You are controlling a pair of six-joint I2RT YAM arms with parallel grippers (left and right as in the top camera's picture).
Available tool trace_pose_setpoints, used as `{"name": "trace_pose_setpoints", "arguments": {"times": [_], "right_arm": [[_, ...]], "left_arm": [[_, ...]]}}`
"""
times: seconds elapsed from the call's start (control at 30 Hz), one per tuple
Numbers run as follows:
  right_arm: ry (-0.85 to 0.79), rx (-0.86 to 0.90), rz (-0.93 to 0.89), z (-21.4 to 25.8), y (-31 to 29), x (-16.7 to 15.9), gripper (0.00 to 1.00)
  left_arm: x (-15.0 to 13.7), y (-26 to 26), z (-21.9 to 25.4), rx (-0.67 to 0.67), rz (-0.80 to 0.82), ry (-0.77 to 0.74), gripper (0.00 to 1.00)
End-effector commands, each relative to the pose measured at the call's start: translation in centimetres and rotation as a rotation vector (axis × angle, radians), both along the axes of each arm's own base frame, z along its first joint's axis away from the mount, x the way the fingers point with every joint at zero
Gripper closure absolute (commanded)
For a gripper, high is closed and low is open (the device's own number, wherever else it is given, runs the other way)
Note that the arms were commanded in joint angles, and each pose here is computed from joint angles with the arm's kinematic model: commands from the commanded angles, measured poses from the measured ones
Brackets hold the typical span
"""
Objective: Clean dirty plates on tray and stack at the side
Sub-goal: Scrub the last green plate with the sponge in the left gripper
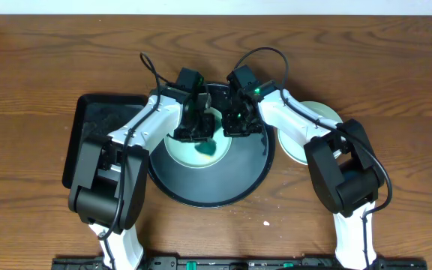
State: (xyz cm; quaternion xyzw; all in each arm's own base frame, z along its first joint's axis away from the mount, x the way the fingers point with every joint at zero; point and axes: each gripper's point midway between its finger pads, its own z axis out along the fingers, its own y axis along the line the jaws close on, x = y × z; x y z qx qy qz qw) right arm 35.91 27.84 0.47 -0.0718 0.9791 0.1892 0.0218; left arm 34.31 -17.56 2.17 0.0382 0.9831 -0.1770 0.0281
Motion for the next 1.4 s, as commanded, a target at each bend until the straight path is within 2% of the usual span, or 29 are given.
{"name": "trace_pose_setpoints", "arguments": {"times": [0.0, 0.1, 0.2, 0.33, 0.43, 0.57, 0.67, 0.8, 0.87, 1.07, 1.17, 1.2, 1.37], "right_arm": [[0.02, -0.046, 0.003, -1.1, -0.7, -0.9, 0.99], [0.02, -0.046, 0.003, -1.1, -0.7, -0.9, 0.99], [0.02, -0.046, 0.004, -1.1, -0.7, -0.9, 0.99], [0.016, -0.048, 0.003, -1.1, -0.7, -0.8, 0.99], [0.015, -0.048, 0.002, -1.1, -0.7, -0.8, 0.99], [0.014, -0.047, 0.003, -1.1, -0.7, -0.8, 0.99], [0.015, -0.047, 0.003, -1.1, -0.7, -0.8, 0.99], [0.016, -0.047, 0.003, -1.1, -0.7, -0.8, 0.99], [0.015, -0.048, 0.007, -1.1, -0.7, -0.9, 0.99], [0.015, -0.048, 0.008, -1.1, -0.6, -0.9, 0.99], [0.015, -0.053, 0.011, -1.2, -0.7, -0.9, 0.99], [0.012, -0.051, 0.011, -1.2, -0.7, -0.9, 0.99], [0.01, -0.051, 0.012, -1.2, -0.7, -0.8, 0.99]], "left_arm": [[2.2, 3.3, -1.1, 0.144, 0.144, -0.057, 0.93], [3.9, 7.2, -0.9, 0.32, 0.3, -0.12, 0.93], [3.8, 10.0, -0.2, 0.465, 0.384, -0.131, 0.93], [1.5, 10.6, -0.4, 0.508, 0.365, -0.045, 0.93], [-1.1, 9.0, -0.7, 0.437, 0.302, 0.079, 0.93], [-3.5, 4.3, -0.5, 0.198, 0.109, 0.189, 0.92], [-4.0, 1.8, 0.1, 0.063, 0.016, 0.201, 0.93], [-2.2, 1.4, 0.0, 0.052, 0.014, 0.122, 0.93], [-0.2, 1.7, -0.1, 0.084, 0.023, 0.032, 0.93], [4.0, 5.8, 0.1, 0.306, 0.185, -0.138, 0.93], [4.2, 8.6, 3.2, 0.41, 0.24, -0.125, 0.92], [4.3, 10.3, 5.9, 0.458, 0.267, -0.126, 0.92], [3.5, 13.7, 11.4, 0.477, 0.344, -0.124, 0.93]]}}
